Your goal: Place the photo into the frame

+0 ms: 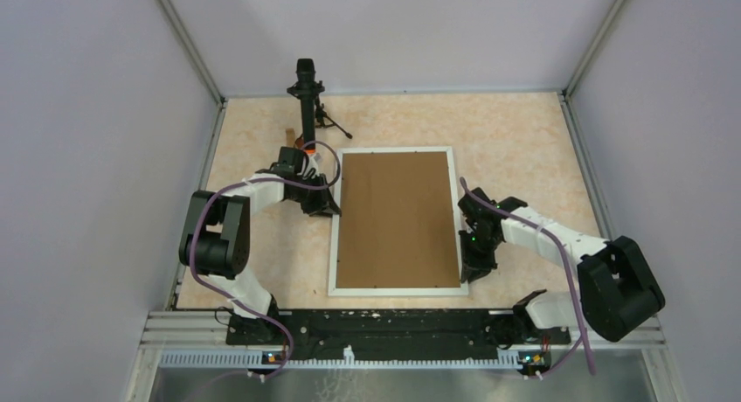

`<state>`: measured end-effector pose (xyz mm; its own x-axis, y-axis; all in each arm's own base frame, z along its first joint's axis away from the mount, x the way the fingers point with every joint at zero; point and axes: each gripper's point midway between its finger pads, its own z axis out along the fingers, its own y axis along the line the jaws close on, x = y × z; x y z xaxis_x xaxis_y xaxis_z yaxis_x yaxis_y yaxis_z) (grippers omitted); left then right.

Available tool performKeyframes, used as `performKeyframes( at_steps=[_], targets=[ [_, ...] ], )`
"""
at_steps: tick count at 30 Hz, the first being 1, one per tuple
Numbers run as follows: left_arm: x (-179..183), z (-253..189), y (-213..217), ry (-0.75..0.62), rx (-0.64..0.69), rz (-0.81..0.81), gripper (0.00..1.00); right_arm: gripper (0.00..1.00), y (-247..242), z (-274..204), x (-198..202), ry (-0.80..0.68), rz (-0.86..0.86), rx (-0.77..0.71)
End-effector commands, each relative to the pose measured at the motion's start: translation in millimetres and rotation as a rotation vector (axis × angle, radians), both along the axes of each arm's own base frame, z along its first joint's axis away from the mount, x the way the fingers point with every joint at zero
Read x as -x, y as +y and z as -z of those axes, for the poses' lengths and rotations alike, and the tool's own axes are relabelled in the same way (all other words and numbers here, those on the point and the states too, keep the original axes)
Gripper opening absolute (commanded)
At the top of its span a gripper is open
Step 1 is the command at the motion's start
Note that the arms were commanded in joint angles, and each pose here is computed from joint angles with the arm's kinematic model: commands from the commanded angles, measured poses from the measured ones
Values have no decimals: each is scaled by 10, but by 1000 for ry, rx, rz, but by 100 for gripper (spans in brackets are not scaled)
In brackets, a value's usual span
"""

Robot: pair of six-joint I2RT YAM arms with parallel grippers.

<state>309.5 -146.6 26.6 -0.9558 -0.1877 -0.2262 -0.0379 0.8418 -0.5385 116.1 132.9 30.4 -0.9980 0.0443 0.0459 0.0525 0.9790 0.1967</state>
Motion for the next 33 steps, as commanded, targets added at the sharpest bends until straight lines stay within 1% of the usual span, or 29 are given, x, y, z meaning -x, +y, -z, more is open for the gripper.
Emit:
performKeyframes(
  at_steps=[1,6,11,14,24,26,33],
  targets=[
    [703,644,609,275,-296,-46,0,19,63,285,-238,-83,62,80],
    [702,631,590,270,-284,-47,0,19,155,449,-293,-126,149,153],
    [710,631,573,272,-274,-44,0,22,360,526,-381,-174,203,144],
    [707,630,558,271,-267,-40,0,23,477,500,-430,-215,201,152],
    [705,629,545,273,-260,-43,0,25,706,542,-554,-280,113,307],
    [705,627,547,274,-261,-44,0,25,794,515,-569,-285,109,301],
    [697,628,539,275,-257,-45,0,24,1038,383,-652,-294,138,199]
  ],
)
